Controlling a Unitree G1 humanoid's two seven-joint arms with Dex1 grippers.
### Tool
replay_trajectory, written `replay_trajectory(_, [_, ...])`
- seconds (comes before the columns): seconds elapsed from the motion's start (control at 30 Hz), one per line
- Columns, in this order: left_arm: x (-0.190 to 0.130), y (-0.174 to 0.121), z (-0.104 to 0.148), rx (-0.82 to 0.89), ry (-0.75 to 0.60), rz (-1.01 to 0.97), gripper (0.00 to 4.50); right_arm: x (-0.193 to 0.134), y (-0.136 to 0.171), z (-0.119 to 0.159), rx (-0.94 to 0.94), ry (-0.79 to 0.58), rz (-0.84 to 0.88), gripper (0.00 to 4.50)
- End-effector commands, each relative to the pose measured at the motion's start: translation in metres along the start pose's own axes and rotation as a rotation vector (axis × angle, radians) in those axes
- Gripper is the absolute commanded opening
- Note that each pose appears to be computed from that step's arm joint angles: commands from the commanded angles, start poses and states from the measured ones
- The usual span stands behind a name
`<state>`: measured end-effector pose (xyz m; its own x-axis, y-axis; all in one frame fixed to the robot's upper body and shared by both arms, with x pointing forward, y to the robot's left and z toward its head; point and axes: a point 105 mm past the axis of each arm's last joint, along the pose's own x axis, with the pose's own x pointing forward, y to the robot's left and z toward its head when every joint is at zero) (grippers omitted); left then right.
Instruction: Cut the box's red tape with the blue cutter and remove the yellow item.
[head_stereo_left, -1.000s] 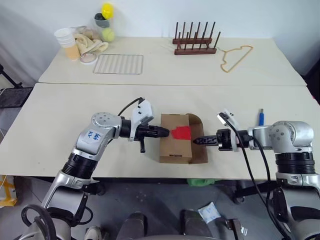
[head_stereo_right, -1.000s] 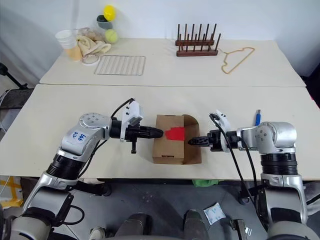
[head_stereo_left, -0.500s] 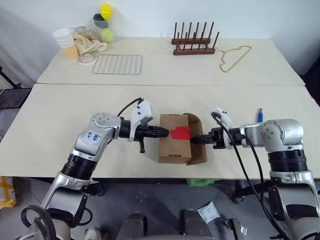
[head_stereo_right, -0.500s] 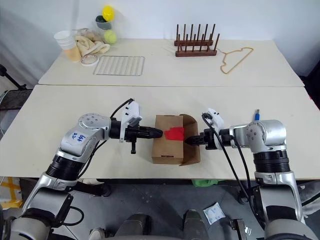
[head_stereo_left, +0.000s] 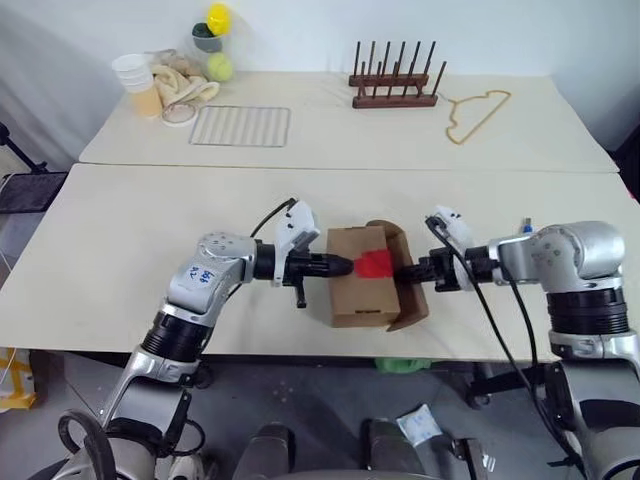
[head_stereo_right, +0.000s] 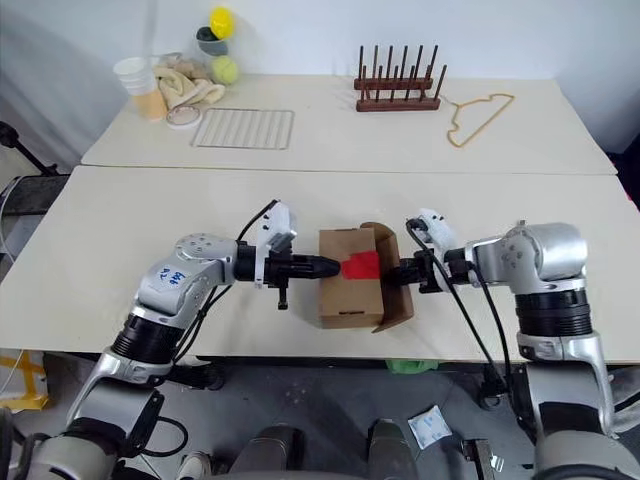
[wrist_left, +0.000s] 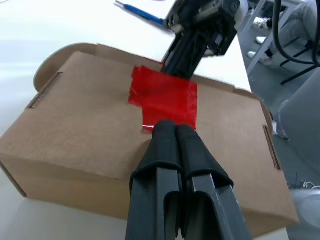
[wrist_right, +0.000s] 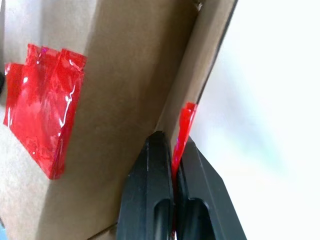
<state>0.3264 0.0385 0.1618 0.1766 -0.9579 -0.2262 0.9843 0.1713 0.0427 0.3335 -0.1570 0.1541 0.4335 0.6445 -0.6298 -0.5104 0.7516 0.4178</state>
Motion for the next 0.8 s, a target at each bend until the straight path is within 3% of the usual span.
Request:
replay_trajectory(0.03, [0.012,-0.002,-0.009,-0.012,-0.001,0.007,0.00,-0.030,0.004,0.021,-0.078,-0.060,-0.058,0.03])
replay_trajectory(0.4, [0.041,-0.002,-0.013,-0.008,-0.079,0.064,0.00,-0.069,0.017,0.046,-0.248,-0.053,-0.185,0.03])
replay_trajectory(0.63, [0.042,-0.002,-0.012,-0.032,-0.111,0.086,0.00,-0.070,0.034,0.051,-0.369,-0.021,-0.209,0.03])
replay_trajectory(0.8, [0.039,-0.001,-0.016,-0.047,-0.117,0.120,0.00,-0.061,0.034,0.040,-0.423,0.025,-0.246,0.03])
